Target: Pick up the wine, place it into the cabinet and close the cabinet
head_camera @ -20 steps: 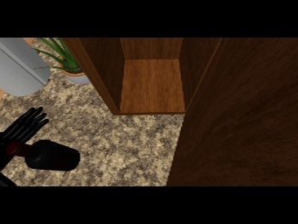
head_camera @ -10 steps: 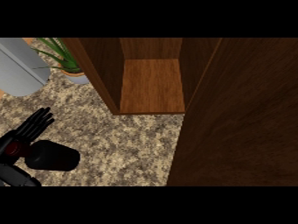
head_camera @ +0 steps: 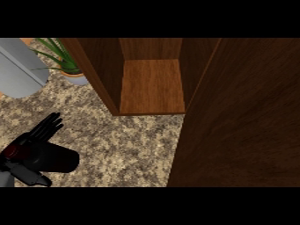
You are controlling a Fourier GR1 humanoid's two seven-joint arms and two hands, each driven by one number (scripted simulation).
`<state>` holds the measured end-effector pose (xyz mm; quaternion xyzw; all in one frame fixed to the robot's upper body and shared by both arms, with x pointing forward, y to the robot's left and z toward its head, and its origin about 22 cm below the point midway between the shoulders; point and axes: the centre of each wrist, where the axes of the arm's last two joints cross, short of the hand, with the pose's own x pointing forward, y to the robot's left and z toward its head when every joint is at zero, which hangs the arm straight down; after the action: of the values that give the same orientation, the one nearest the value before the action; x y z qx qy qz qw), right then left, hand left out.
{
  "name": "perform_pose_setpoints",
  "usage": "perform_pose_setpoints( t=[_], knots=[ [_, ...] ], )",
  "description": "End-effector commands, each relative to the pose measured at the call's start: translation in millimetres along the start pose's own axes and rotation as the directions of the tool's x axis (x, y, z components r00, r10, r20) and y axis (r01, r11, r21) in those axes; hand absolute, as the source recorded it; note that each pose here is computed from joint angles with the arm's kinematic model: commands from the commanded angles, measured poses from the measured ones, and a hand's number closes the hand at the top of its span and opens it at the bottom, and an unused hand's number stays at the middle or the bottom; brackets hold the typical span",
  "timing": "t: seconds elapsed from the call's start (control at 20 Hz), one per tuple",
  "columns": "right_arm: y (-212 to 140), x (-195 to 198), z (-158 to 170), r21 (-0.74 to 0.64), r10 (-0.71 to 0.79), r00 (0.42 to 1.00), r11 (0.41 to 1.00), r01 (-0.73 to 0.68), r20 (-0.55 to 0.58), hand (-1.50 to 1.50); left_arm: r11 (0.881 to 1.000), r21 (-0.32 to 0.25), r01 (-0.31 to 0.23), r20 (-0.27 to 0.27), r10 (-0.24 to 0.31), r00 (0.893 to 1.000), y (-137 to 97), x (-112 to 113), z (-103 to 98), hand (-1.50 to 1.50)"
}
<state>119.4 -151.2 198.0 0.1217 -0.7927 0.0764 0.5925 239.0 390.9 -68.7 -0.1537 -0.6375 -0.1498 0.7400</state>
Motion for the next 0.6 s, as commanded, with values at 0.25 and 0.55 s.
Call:
perform_pose_setpoints(
  t=[0.25,0.55],
  knots=[
    [-8.2,31.5,27.0,-0.031,0.021,0.995,0.999,-0.018,0.094,-1.50,0.988,-0.122,-0.093,0.003,0.094,0.996,-8.7,-20.3,-13.3,-1.50],
    [-4.1,18.3,25.1,-0.015,0.041,0.996,0.999,-0.040,0.078,-1.50,0.989,-0.128,-0.074,0.054,0.081,0.995,-24.0,-35.2,-14.5,-1.50]
  ],
)
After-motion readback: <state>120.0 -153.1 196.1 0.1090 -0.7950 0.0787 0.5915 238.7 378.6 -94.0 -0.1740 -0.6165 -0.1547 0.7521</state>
